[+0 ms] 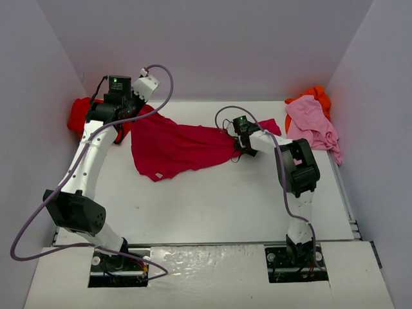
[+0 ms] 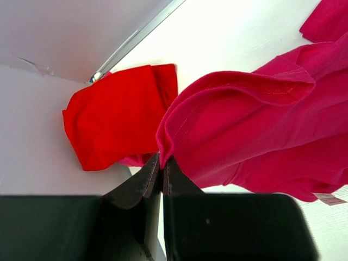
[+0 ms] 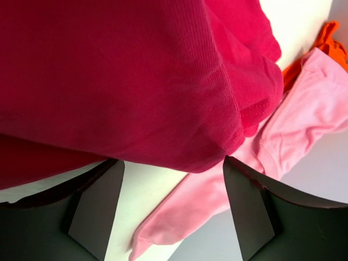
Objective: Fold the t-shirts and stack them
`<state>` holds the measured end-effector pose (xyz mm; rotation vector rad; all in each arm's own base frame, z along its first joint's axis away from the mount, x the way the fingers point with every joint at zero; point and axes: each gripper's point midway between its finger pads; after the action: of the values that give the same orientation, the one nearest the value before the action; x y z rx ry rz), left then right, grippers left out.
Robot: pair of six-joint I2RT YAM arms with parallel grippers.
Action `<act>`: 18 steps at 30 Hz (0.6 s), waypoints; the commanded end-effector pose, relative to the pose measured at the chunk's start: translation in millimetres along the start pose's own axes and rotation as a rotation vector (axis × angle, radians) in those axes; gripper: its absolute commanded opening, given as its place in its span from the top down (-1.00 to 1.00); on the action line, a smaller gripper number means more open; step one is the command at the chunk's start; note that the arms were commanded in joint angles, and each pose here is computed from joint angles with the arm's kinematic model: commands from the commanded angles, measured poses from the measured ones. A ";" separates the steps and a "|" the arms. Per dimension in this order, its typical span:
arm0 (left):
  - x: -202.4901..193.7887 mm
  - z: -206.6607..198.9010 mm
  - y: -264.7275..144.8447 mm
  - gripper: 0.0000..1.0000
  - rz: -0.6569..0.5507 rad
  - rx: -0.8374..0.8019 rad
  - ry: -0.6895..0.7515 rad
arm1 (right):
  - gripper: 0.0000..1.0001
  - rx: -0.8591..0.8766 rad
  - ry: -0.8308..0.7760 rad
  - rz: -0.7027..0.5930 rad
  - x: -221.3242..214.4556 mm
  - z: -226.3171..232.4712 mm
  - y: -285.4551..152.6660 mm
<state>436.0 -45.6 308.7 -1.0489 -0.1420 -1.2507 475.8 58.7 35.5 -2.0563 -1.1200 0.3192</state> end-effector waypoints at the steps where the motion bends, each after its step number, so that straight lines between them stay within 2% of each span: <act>1: 19.6 21.2 -26.7 1.00 -0.089 0.069 -0.007 | -0.43 0.045 0.043 -0.119 25.1 -30.4 -35.6; 8: 16.1 16.1 -25.0 1.00 -0.081 0.051 -0.003 | -0.51 0.239 0.116 -0.292 45.0 -44.4 -68.0; 18: 20.6 2.1 -29.9 1.00 -0.108 -0.035 0.011 | -0.50 0.440 0.180 -0.330 35.3 -49.0 -45.6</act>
<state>429.9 -55.0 300.1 -1.1069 -0.1011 -1.2736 497.6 68.8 101.1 -1.5968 -1.1504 0.1721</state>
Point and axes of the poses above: each gripper's point midway between its finger pads, its own y axis out along the fingers, its own z axis along the line the jaws close on, x = y × z, and after that the axes turned 6 degrees about y, right-handed
